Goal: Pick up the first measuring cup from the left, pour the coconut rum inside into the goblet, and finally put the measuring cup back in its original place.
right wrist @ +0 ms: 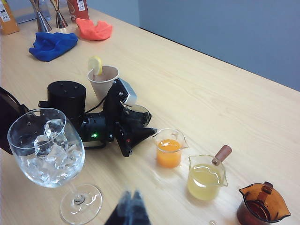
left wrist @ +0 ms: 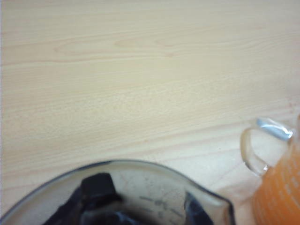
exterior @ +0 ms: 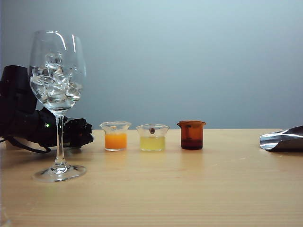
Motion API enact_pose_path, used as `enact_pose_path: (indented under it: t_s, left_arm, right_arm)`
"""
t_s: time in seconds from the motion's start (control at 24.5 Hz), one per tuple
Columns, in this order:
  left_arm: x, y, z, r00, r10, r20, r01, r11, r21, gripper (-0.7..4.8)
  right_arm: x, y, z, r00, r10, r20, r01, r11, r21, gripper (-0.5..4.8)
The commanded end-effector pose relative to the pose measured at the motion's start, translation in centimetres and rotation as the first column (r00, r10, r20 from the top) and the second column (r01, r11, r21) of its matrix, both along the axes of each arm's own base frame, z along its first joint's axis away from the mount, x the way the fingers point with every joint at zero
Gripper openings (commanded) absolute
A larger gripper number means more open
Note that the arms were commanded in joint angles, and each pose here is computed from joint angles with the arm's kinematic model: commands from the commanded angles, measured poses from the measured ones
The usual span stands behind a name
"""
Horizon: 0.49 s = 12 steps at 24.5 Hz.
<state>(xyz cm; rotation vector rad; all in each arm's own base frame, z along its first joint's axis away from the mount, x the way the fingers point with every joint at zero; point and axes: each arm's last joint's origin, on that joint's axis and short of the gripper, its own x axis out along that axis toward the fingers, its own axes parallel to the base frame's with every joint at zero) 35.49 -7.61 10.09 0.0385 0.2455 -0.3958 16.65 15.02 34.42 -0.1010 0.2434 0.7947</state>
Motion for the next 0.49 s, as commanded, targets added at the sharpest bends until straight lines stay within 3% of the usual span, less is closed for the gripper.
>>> enact_pose_path:
  t_s: [0.04,0.49]
  left_arm:
    - [0.1,-0.04,0.59,0.999,-0.002,0.054,0.003,1.0,-0.01,1.73]
    - [0.21,-0.08,1.56,0.99,-0.007,0.142,0.011,1.0,-0.028,1.74]
  right_arm:
    - [-0.07,-0.02,0.3,1.0,0.003,0.013,-0.003,1.0,0.008,-0.06]
    - [-0.08,-0.02,0.32,1.0,0.005,0.02,-0.005,1.0,0.005,-0.06]
